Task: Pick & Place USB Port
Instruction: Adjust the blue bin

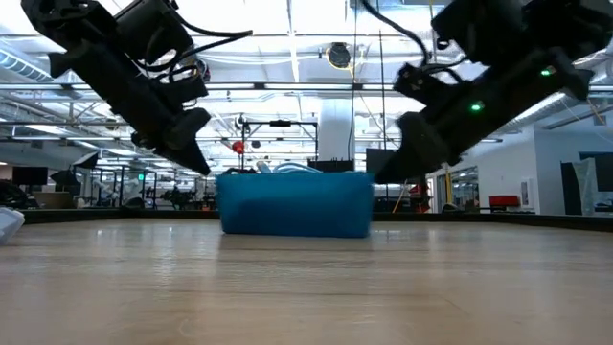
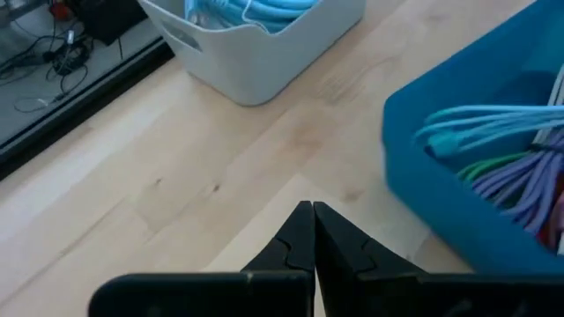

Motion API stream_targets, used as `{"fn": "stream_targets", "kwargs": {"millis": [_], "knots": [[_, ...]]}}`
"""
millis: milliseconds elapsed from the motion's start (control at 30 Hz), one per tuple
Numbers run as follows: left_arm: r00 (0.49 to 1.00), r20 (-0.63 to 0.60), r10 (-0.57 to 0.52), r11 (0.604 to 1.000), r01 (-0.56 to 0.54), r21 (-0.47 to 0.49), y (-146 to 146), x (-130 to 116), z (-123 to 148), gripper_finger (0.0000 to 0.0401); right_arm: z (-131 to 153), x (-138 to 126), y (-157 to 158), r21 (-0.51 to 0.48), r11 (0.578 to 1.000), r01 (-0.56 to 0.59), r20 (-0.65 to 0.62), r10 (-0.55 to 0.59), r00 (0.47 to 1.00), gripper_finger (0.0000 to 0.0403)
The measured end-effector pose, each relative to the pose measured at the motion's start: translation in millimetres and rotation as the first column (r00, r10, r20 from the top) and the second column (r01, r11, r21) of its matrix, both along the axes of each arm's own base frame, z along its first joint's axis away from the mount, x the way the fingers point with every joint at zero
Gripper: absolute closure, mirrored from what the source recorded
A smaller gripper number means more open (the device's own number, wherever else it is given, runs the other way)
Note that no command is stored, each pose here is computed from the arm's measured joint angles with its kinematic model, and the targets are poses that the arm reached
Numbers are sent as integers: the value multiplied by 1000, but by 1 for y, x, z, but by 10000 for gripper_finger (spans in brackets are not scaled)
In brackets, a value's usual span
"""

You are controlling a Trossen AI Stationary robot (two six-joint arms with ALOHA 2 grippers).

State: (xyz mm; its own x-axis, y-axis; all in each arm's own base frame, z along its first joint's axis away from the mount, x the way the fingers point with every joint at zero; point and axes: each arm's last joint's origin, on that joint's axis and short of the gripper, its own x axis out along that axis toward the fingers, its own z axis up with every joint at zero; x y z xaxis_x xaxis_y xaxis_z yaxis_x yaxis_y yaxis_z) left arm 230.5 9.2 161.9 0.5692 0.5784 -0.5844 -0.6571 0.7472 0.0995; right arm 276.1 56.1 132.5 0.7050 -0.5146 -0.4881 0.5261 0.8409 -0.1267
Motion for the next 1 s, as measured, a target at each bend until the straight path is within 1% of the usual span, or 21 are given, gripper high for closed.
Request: {"fn": "stream_targets", "kwargs": {"millis": [100,200,367,433,533,600,633,733,800,1000], "knots": [[1000,9,-4,1000,4,2,0,0,2,401,-4,12,0,4,999,-32,-26,32,999,403],[1000,-3,-9,1000,9,4,-2,-3,3,401,-10,22,-1,3,999,-40,-52,40,998,403],[1000,-6,-15,1000,15,-12,-5,-5,3,401,-17,27,-2,-4,999,-43,-79,43,996,403],[999,-44,17,999,-19,-43,-4,-9,-1,401,-16,27,-2,-6,999,-41,-75,40,996,403],[988,-140,56,993,-69,-91,-4,-19,-12,401,-13,26,-2,-19,999,-36,-74,35,997,403],[988,-151,24,991,-44,-127,-5,-22,-19,401,-11,27,-2,-21,999,-36,-60,34,998,403],[991,-133,-10,989,-10,-149,-6,-21,-21,401,-11,26,-2,-27,999,-36,-64,35,997,403],[991,-32,-131,971,122,-203,-9,-15,-21,401,-11,26,-2,-32,999,-40,-71,38,997,403],[985,7,-175,959,172,-225,-10,-14,-22,401,-11,27,-2,-33,999,-42,-68,39,997,403],[977,-16,-212,942,200,-271,-12,-16,-25,401,-10,27,-2,-46,998,-53,-70,49,996,403]]}}
